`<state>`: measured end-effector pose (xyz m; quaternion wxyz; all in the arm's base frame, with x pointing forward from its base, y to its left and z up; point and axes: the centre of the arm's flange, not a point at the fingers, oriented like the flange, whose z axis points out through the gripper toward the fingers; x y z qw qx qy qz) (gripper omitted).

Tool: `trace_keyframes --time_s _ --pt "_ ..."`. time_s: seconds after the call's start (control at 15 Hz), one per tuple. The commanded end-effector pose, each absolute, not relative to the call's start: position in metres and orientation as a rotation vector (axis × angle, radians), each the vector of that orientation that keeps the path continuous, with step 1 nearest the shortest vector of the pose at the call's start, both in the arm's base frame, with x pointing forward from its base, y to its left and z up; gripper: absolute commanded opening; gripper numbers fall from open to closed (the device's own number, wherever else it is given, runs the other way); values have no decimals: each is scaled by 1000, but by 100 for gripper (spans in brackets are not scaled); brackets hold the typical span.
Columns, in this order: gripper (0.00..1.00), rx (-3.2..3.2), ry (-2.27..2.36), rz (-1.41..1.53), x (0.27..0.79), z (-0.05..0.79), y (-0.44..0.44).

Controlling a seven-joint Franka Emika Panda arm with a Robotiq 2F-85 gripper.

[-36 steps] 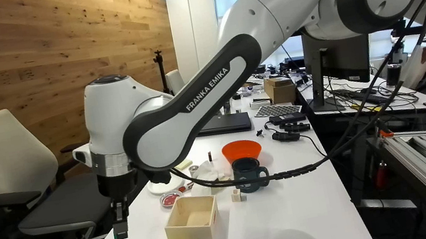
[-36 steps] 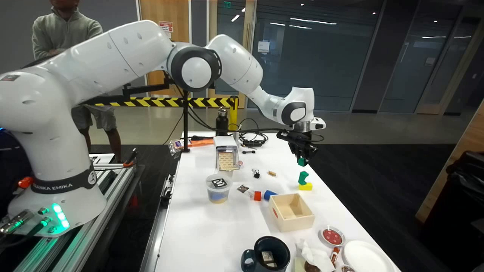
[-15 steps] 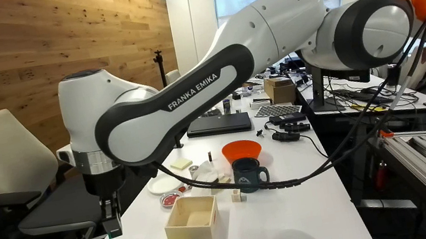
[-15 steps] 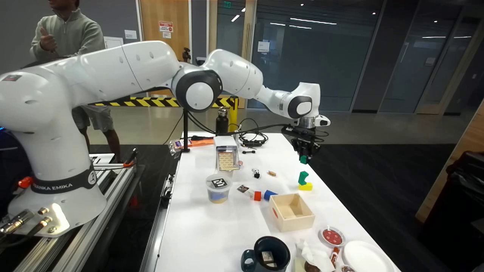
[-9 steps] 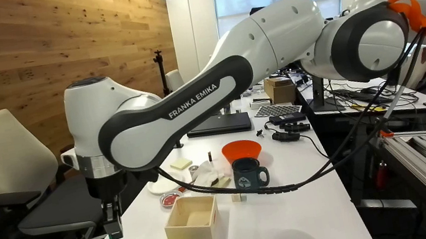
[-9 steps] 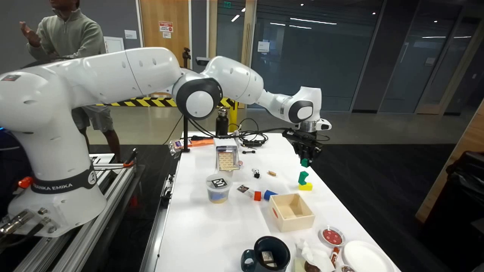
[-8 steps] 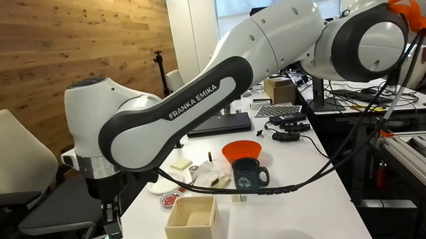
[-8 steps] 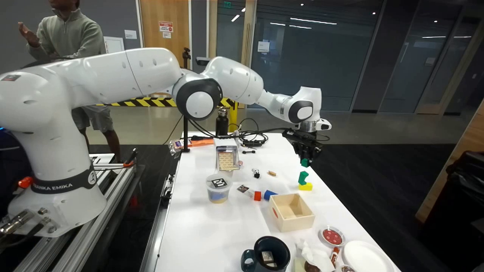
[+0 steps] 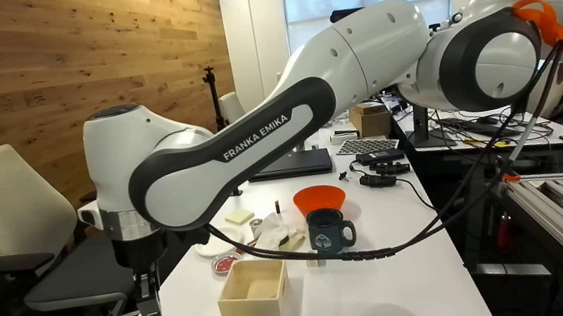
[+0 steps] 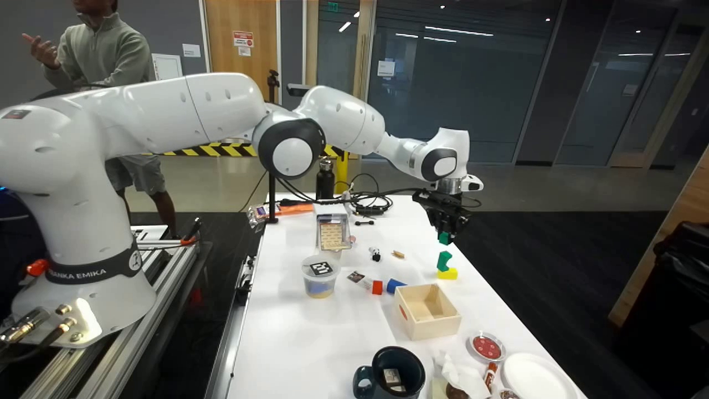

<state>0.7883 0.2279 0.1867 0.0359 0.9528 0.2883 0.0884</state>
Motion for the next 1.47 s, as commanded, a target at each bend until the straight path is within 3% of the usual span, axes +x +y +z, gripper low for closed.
trace_keyframes --time_s 0.0,0.87,1.4 --pt "9 2935 931 252 834 181 240" --pt "9 2931 966 209 829 165 244" --pt "9 2911 955 265 854 173 256"
